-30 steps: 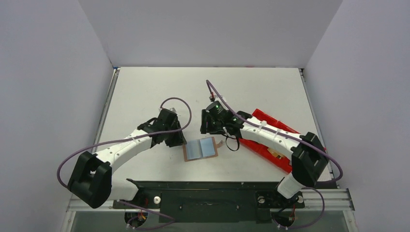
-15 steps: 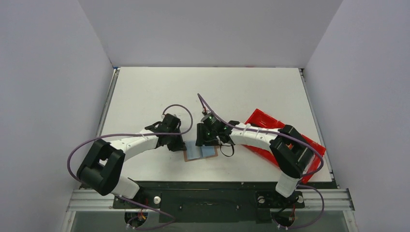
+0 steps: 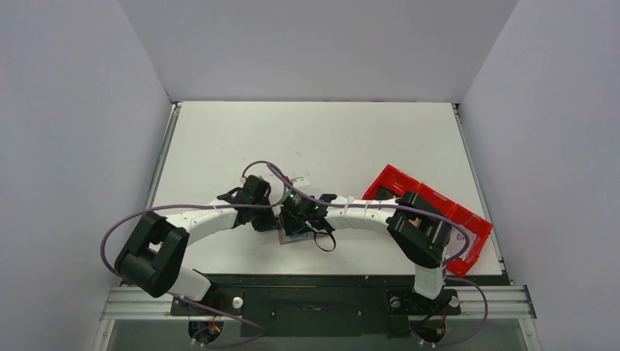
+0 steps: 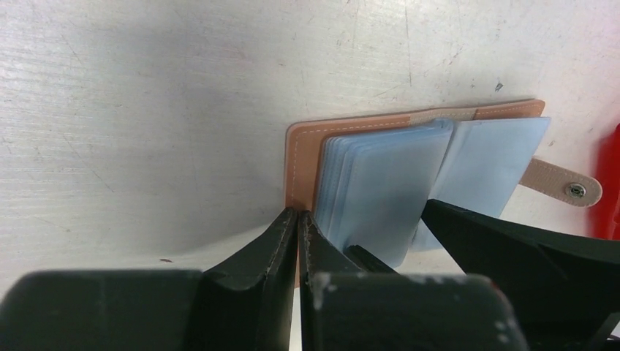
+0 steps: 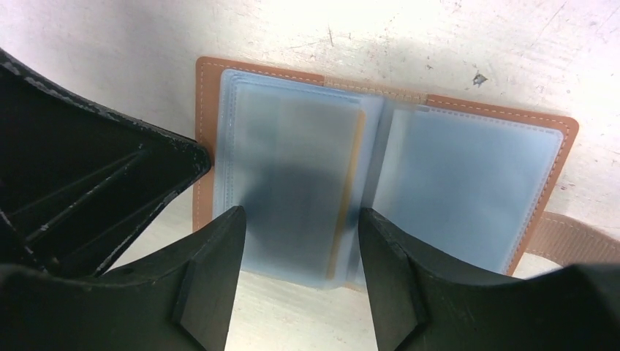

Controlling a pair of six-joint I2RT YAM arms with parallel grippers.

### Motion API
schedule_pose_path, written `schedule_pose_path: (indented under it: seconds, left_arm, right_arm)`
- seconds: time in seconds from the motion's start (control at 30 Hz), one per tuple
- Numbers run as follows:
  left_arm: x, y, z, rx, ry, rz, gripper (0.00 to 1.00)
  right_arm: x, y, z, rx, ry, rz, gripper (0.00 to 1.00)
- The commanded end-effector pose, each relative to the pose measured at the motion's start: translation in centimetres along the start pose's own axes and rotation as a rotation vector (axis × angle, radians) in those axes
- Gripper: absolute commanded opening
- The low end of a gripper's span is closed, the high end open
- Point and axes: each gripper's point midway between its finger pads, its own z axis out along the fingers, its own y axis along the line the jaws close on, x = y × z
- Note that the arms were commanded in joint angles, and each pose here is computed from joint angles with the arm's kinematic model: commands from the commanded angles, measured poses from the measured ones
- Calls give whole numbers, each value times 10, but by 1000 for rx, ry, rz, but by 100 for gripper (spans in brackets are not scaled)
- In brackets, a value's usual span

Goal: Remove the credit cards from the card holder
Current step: Remove the credit card from the card holder.

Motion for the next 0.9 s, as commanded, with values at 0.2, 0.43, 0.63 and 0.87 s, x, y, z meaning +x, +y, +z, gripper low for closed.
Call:
schedule_pose_path:
  seconds: [0.2,0.43,0.63,0.87]
  left_arm:
    - [-3,1,2,9,-20,-8,3]
    - [-4,0,2,10,-18,-2,2]
    - [-9,-4,-5,11,-29,19,3]
    - [-31,-27,-35,53,-97,76,8]
  right_arm:
    - [5,-3,8,116,-10,-70,41]
    - [11,-6,13,16,24,-6,23]
    - [14,-6,14,-135,35,87,5]
    - [12,2,18,-301,30,174,0]
